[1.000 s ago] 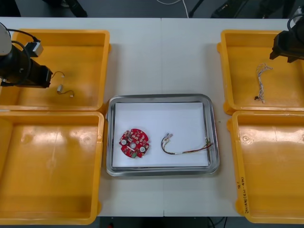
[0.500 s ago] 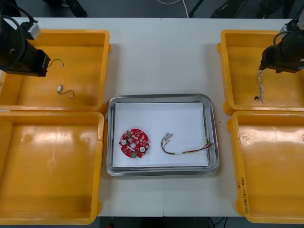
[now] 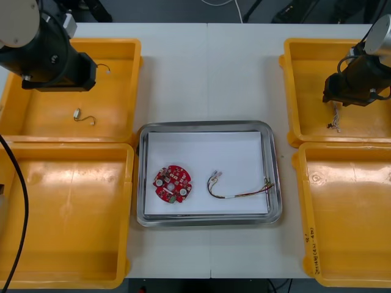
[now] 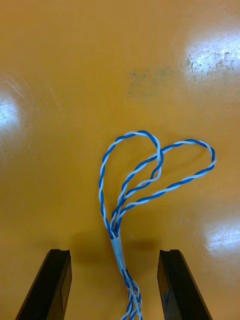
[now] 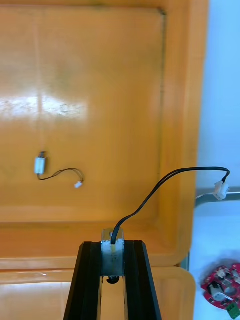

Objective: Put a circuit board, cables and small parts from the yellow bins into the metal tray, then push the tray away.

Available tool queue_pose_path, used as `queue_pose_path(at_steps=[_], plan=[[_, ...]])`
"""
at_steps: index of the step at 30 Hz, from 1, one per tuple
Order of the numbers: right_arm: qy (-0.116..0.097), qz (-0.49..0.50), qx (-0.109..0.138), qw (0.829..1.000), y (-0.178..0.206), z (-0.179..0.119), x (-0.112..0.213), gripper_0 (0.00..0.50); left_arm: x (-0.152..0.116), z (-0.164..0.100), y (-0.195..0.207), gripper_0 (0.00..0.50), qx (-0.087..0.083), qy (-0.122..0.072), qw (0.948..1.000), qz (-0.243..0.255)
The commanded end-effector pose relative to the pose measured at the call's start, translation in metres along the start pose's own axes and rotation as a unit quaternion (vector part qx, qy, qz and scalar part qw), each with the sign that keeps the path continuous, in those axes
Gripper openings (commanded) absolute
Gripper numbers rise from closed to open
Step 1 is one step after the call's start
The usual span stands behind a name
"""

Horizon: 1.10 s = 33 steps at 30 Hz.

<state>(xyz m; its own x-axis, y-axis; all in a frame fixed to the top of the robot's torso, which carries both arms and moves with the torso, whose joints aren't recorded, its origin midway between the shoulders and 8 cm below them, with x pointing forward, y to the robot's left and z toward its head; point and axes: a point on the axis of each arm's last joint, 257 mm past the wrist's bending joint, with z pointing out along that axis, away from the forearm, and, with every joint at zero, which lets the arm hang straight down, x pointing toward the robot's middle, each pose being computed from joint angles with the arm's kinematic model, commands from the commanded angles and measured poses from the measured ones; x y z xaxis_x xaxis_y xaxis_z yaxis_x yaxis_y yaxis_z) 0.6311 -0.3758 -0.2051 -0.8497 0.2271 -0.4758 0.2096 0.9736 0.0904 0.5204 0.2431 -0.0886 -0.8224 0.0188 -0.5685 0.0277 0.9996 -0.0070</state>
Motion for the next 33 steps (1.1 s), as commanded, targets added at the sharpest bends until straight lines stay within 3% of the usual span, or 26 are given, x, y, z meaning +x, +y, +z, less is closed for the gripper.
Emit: queue_pose_path(at_steps=[1,8,18,19,21,22,23,25,33], plan=[[-0.028,-0.016,-0.008,0.999,0.009,-0.001,-0.015,0.5,0.009,0.0,-0.049,0.0,0.01,-0.013,0.9985,-0.052],[-0.03,-0.017,-0.004,0.999,0.003,0.007,-0.009,0.5,0.027,0.006,-0.086,0.0,0.015,-0.006,0.9981,-0.059],[-0.019,-0.018,-0.001,1.0,-0.004,0.019,0.005,0.5,0.071,0.026,-0.123,0.0,0.003,0.034,0.9979,-0.056],[-0.018,-0.018,-0.002,1.0,-0.003,0.019,0.006,0.445,0.076,0.028,-0.126,0.0,0.003,0.041,0.9975,-0.058],[-0.018,-0.017,-0.002,1.0,-0.002,0.019,0.006,0.269,0.081,0.031,-0.133,0.0,0.006,0.044,0.9974,-0.056],[-0.019,-0.013,-0.005,1.0,-0.002,0.019,0.006,0.09,0.084,0.033,-0.137,0.0,0.008,0.045,0.9974,-0.056],[-0.019,-0.015,-0.005,1.0,-0.001,0.018,0.005,0.044,0.086,0.035,-0.14,0.0,0.009,0.045,0.9974,-0.055],[-0.019,-0.013,-0.005,1.0,-0.001,0.018,0.005,0.0,0.091,0.04,-0.143,0.0,0.01,0.049,0.9974,-0.052],[-0.034,-0.016,-0.003,0.999,-0.001,0.012,-0.006,0.0,0.096,0.073,-0.156,0.0,0.02,0.051,0.9969,-0.057]])
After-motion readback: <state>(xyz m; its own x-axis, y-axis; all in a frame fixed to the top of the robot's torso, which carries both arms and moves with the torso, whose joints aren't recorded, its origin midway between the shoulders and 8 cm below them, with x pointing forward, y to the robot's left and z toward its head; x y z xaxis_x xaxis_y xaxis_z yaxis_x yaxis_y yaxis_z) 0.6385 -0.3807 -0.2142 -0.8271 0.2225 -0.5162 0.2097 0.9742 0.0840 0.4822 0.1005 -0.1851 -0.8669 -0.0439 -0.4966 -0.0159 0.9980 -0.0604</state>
